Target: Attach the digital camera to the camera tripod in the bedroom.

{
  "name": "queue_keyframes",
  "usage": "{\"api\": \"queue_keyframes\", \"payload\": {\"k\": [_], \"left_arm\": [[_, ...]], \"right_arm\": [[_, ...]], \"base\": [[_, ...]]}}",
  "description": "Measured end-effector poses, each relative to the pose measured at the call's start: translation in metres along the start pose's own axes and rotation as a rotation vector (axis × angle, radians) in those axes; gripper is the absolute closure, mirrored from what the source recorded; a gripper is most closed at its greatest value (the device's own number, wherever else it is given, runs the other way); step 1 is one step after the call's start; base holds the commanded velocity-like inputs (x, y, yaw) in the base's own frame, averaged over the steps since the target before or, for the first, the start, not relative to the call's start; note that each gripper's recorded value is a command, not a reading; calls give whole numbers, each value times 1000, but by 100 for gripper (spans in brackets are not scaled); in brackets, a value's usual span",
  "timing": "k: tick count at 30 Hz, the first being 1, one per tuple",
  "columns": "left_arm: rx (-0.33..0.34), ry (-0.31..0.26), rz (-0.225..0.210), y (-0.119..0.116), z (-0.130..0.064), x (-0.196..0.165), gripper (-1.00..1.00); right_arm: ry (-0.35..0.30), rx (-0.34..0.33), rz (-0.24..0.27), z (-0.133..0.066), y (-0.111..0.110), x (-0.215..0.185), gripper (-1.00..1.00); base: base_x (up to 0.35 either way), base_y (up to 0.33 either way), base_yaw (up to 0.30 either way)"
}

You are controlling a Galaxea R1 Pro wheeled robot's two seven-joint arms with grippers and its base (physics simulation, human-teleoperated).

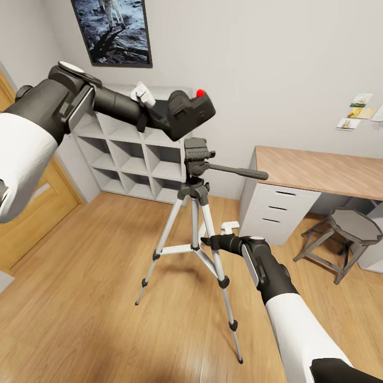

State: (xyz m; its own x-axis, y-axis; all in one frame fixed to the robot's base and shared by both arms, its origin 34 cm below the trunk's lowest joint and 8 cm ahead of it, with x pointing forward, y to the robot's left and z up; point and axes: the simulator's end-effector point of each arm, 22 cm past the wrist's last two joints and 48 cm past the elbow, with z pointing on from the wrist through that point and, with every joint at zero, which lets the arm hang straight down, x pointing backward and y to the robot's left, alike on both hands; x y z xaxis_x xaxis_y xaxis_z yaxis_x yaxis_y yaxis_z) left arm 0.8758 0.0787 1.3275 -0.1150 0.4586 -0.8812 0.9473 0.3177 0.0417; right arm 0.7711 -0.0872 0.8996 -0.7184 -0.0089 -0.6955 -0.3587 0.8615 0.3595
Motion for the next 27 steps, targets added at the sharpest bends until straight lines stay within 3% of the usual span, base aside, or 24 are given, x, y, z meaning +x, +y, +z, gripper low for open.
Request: {"api": "queue_keyframes", "payload": {"k": [2,3,11,18,27], "left_arm": [[1,19,10,0,-4,1,100],[-19,64,40,5,-10,8,100],[-28,90,84,5,-12,7,100],[59,120,144,-24,-12,-1,100],[66,131,148,-30,-9,-5,100]], "right_arm": [[0,0,0,0,0,0,100],[0,0,0,0,0,0,100],[-1,0,1,0,0,0,100],[-2,1,2,0,0,0,100],[-2,1,2,1,0,0,100]], "base": [[0,0,0],[0,0,0],[0,0,0],[0,0,0],[0,0,0]]}}
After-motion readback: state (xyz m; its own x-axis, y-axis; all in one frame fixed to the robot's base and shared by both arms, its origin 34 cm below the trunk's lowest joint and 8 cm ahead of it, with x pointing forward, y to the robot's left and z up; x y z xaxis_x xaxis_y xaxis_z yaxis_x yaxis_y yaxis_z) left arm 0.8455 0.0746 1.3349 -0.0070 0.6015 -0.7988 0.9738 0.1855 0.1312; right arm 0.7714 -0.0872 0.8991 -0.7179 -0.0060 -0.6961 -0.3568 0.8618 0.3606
